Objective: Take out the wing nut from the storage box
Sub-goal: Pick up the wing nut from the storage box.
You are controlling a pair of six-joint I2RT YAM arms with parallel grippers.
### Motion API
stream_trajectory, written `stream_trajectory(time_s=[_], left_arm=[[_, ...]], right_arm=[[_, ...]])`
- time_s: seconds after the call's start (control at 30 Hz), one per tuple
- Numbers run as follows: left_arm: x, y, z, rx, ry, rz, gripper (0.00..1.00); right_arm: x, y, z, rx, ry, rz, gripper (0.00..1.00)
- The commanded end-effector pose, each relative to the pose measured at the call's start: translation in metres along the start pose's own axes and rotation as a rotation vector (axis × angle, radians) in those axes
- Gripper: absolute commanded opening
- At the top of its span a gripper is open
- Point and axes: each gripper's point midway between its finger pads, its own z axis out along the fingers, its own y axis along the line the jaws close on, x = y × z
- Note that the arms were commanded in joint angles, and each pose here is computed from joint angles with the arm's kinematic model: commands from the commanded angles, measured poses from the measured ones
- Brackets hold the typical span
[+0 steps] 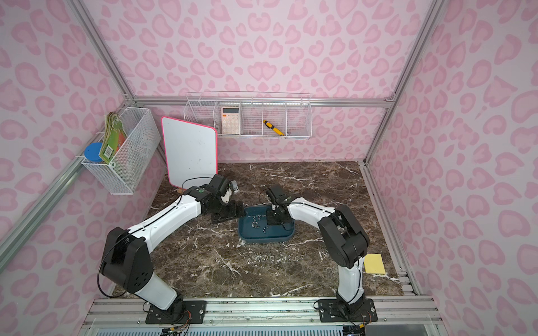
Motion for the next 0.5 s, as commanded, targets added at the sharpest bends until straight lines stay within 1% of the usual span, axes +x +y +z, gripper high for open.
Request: stream_trajectory(time_s=[0.0, 0.1, 0.23, 0.37, 0.47], left_arm=[[-0.005, -0.017, -0.008, 0.080, -0.011, -0.034, 0.86], [-0.008, -0.030, -0.014, 0.141, -0.016, -0.056, 0.82], [-0.014, -0.048, -0.022, 0.226, -0.020, -0.083, 0.72], [-0.015, -0.069, -0.030, 0.345, -0.004, -0.130, 0.61], [-0.014, -0.081, -0.034, 0.426, 0.006, -0.158, 0.55]], right_arm=[[-0.010, 0.011, -0.015, -0.035, -0.079, -0.027, 0.02], [-0.012, 0.020, -0.032, -0.060, -0.139, -0.052, 0.02], [-0.012, 0.036, -0.058, -0.100, -0.230, -0.090, 0.01], [-0.009, 0.052, -0.083, -0.147, -0.312, -0.134, 0.01], [-0.006, 0.060, -0.097, -0.180, -0.355, -0.153, 0.02]])
